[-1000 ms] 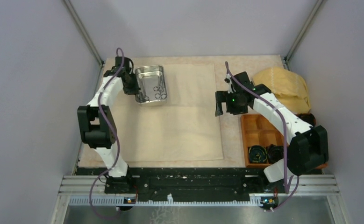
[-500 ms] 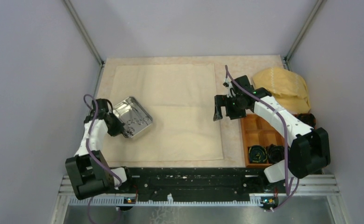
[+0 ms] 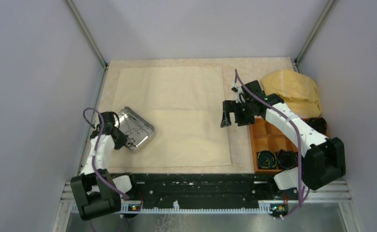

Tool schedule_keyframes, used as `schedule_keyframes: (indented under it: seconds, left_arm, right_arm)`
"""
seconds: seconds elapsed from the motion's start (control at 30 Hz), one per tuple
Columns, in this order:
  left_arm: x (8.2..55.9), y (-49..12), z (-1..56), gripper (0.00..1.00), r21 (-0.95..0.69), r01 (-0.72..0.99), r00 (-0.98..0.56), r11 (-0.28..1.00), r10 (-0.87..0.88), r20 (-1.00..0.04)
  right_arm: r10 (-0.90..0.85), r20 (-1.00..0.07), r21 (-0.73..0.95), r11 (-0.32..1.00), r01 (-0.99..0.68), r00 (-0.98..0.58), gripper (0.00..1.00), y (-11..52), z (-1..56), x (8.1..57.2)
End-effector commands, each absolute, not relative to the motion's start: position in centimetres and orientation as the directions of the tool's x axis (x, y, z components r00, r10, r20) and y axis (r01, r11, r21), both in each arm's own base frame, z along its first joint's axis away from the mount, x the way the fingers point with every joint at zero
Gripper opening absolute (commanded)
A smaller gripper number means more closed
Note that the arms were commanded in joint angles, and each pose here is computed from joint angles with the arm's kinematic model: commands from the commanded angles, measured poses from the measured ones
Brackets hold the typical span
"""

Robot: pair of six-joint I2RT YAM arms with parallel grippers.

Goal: Open and lay out the surgical kit
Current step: Place the container in the surgical kit, then pick up the medical item from the container.

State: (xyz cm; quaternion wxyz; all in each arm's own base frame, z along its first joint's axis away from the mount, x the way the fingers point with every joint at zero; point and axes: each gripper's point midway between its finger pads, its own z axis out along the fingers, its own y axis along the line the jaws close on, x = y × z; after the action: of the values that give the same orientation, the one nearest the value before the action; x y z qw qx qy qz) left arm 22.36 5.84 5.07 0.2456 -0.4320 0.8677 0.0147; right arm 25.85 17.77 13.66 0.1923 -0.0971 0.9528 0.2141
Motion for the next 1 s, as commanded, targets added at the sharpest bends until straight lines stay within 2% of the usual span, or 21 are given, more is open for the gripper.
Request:
schedule_keyframes:
  seconds: [0.0, 0.03, 0.07, 0.13, 0.17, 0.23, 0.3, 0.4, 0.57, 0.73, 0.97]
  left_arm:
    - [23.5, 7.0, 6.2, 0.00, -0.229, -0.799, -0.395, 0.557, -0.772, -0.497]
    - [23.3, 6.9, 6.1, 0.01, -0.230, -0.804, -0.390, 0.548, -0.779, -0.491]
    - [23.2, 6.8, 5.9, 0.08, -0.229, -0.812, -0.385, 0.537, -0.787, -0.481]
    - [22.9, 6.4, 5.7, 0.36, -0.229, -0.820, -0.386, 0.525, -0.802, -0.455]
    - [22.8, 6.3, 5.7, 0.47, -0.225, -0.823, -0.390, 0.522, -0.807, -0.444]
    - [22.1, 6.1, 5.8, 0.66, -0.201, -0.835, -0.399, 0.513, -0.815, -0.420]
    - [21.6, 6.3, 6.3, 0.75, -0.180, -0.843, -0.400, 0.507, -0.815, -0.419]
    - [22.1, 6.4, 8.6, 0.77, -0.201, -0.827, -0.398, 0.524, -0.800, -0.449]
    - [25.5, 6.2, 12.4, 0.67, -0.261, -0.722, -0.451, 0.641, -0.722, -0.525]
    - [28.2, 6.7, 12.9, 0.68, -0.164, -0.685, -0.536, 0.710, -0.644, -0.546]
    - [30.6, 7.8, 10.2, 0.68, -0.009, -0.679, -0.668, 0.734, -0.622, -0.409]
  right_arm:
    - [-0.090, -0.451, 0.396, 0.872, -0.289, -0.888, 0.94, 18.2, 15.0, 26.2]
    - [-0.091, -0.453, 0.394, 0.872, -0.290, -0.887, 0.94, 18.2, 15.1, 26.4]
    - [-0.091, -0.456, 0.393, 0.872, -0.292, -0.886, 0.94, 18.2, 15.2, 26.5]
    - [-0.091, -0.462, 0.391, 0.872, -0.294, -0.882, 0.94, 18.3, 15.4, 26.7]
    - [-0.090, -0.464, 0.391, 0.871, -0.296, -0.881, 0.94, 18.3, 15.5, 26.7]
    - [-0.090, -0.462, 0.394, 0.871, -0.295, -0.883, 0.94, 18.3, 15.4, 26.7]
    - [-0.090, -0.460, 0.395, 0.870, -0.294, -0.883, 0.94, 18.3, 15.2, 26.6]
    - [-0.092, -0.454, 0.393, 0.872, -0.292, -0.886, 0.94, 18.2, 15.0, 26.4]
    - [-0.097, -0.446, 0.386, 0.876, -0.289, -0.890, 0.94, 18.0, 14.6, 26.3]
    - [-0.098, -0.430, 0.381, 0.881, -0.279, -0.897, 0.95, 18.1, 14.1, 26.6]
    - [-0.080, -0.424, 0.388, 0.884, -0.261, -0.902, 0.94, 18.4, 14.2, 27.1]
